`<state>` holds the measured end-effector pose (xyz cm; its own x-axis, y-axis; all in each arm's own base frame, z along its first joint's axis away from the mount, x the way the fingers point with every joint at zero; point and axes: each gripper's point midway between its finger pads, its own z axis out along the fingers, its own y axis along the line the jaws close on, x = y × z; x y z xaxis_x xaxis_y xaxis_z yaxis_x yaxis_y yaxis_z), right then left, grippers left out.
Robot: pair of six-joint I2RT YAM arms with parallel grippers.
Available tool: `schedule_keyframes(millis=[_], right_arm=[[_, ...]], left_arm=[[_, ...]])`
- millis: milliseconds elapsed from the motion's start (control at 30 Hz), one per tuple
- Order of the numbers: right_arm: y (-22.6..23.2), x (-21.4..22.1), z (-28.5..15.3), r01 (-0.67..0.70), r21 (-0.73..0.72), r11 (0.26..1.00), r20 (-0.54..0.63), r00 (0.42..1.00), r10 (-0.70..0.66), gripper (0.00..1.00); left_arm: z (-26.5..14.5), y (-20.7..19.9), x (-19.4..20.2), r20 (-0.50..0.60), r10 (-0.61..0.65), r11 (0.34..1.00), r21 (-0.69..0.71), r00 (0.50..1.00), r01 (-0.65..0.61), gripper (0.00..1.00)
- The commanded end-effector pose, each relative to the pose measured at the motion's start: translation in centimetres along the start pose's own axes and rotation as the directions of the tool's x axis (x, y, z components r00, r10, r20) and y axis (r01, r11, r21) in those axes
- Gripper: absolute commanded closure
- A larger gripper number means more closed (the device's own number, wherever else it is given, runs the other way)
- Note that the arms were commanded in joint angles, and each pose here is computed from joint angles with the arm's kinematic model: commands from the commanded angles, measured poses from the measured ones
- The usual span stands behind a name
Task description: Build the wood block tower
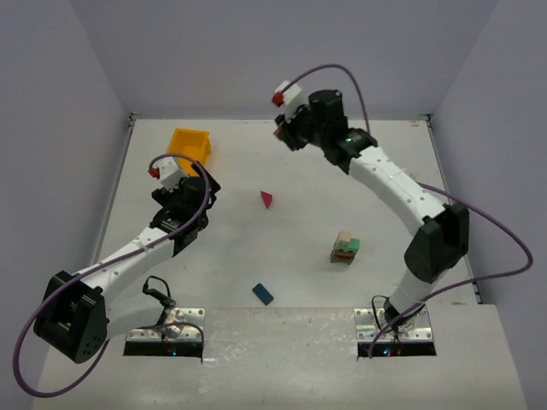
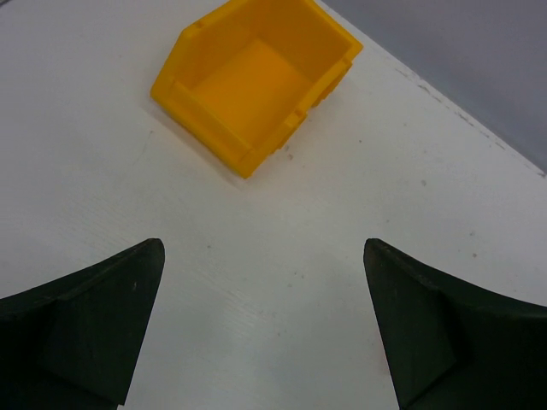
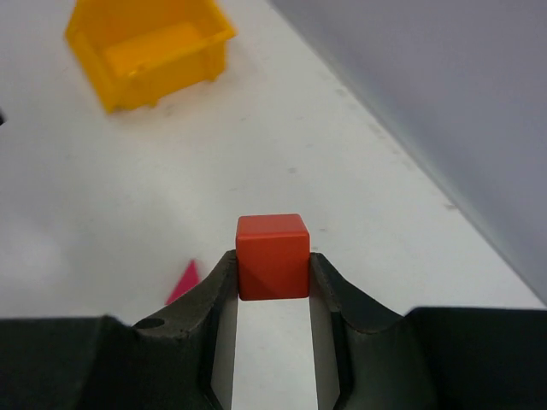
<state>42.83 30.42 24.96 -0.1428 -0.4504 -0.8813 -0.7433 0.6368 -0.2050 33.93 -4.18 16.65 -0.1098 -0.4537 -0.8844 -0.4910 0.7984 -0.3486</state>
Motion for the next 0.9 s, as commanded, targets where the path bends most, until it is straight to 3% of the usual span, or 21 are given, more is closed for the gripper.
schedule_keyframes(millis=[0, 167, 333, 500, 867], right_arm=[[-8.2, -1.9, -7.3, 0.032, 0.152, 0.988, 0.045, 0.998, -0.039, 0.94], [-15.7, 5.0, -14.1, 0.118, 0.313, 0.942, -0.12, 0.989, -0.084, 0.94], [-17.2, 12.1, -18.3, 0.237, 0.346, 0.908, -0.324, 0.938, -0.122, 0.94], [-12.0, 17.1, -20.3, 0.224, 0.199, 0.954, -0.407, 0.904, -0.127, 0.94], [-3.1, 18.7, -22.5, 0.123, -0.06, 0.991, -0.341, 0.93, -0.136, 0.92]], left_arm=[[0.4, 0.4, -1.8, 0.057, -0.011, 0.997, -0.073, 0.998, 0.015, 0.0], [0.9, -0.1, -0.5, 0.016, 0.049, 0.998, -0.051, 0.999, -0.049, 0.0], [1.7, -1.0, 0.1, -0.012, 0.096, 0.994, -0.055, 0.995, -0.096, 0.0], [2.5, -2.5, 0.6, -0.055, 0.135, 0.989, -0.054, 0.989, -0.138, 0.0], [1.9, -2.2, -0.7, -0.057, 0.149, 0.984, -0.091, 0.987, -0.154, 0.0]])
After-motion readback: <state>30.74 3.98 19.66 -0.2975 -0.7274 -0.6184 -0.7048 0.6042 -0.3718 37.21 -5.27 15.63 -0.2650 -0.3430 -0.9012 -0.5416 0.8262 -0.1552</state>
